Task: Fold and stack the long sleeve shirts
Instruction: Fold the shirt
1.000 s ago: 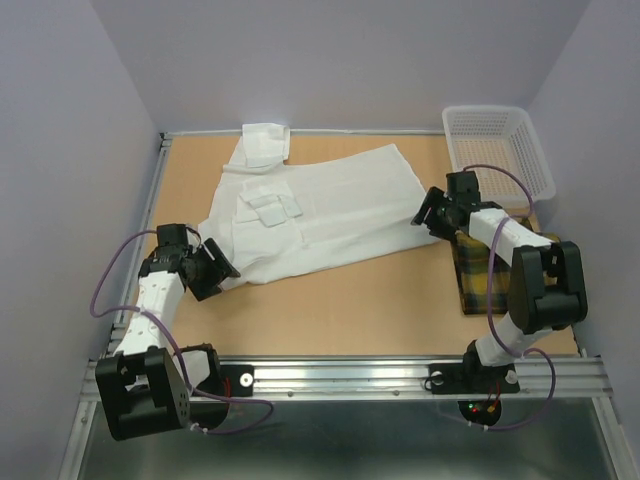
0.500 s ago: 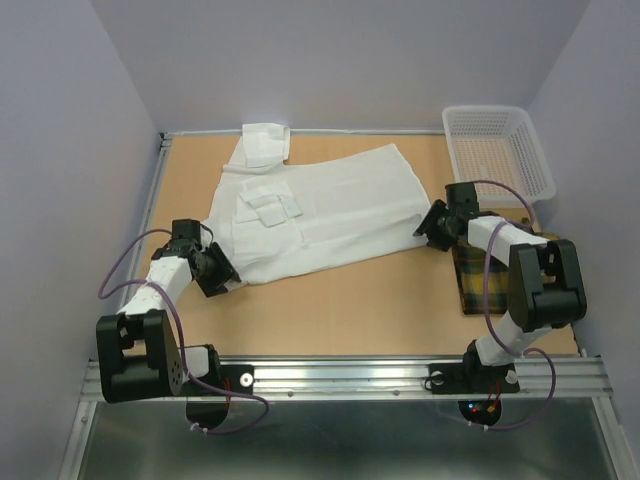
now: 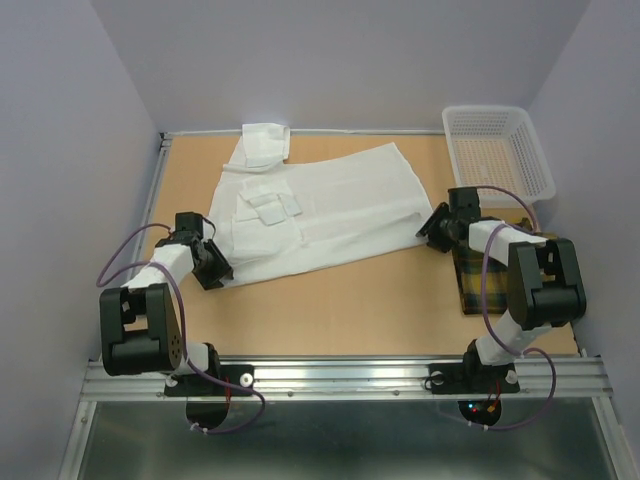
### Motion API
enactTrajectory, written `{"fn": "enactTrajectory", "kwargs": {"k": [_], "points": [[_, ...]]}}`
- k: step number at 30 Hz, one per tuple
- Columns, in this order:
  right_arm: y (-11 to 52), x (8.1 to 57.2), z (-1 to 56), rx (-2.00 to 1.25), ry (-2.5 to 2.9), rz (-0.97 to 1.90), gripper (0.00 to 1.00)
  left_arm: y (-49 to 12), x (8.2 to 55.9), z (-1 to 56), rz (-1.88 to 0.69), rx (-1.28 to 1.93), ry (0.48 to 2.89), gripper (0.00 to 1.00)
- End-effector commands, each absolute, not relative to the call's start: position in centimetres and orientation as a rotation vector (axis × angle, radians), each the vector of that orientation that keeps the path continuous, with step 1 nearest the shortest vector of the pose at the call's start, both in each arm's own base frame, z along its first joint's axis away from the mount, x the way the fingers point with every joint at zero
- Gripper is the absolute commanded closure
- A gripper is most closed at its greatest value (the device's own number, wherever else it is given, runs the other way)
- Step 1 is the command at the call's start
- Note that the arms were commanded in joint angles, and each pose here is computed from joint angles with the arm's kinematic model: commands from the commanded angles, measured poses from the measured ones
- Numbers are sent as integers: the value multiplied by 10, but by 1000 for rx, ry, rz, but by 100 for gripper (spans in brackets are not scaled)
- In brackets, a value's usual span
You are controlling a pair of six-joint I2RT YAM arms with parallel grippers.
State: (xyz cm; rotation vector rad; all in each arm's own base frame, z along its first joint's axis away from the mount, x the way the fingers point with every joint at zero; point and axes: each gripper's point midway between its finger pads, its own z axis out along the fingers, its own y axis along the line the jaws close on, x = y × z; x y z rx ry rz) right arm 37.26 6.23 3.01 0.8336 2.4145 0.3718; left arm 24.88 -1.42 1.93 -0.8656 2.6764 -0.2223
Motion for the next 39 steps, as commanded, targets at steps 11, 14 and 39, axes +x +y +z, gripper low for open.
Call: {"fn": "enactTrajectory", "kwargs": {"k": [11, 14, 39], "points": [[52, 372, 77, 721, 2308, 413, 43, 2, 268, 92, -153, -735, 2506, 46], [70, 368, 94, 570, 2323, 468, 29, 3, 293, 131, -176, -647, 2365, 34], [112, 388, 139, 321, 2255, 281, 22, -113, 437, 118, -486, -555, 2363, 20]]}}
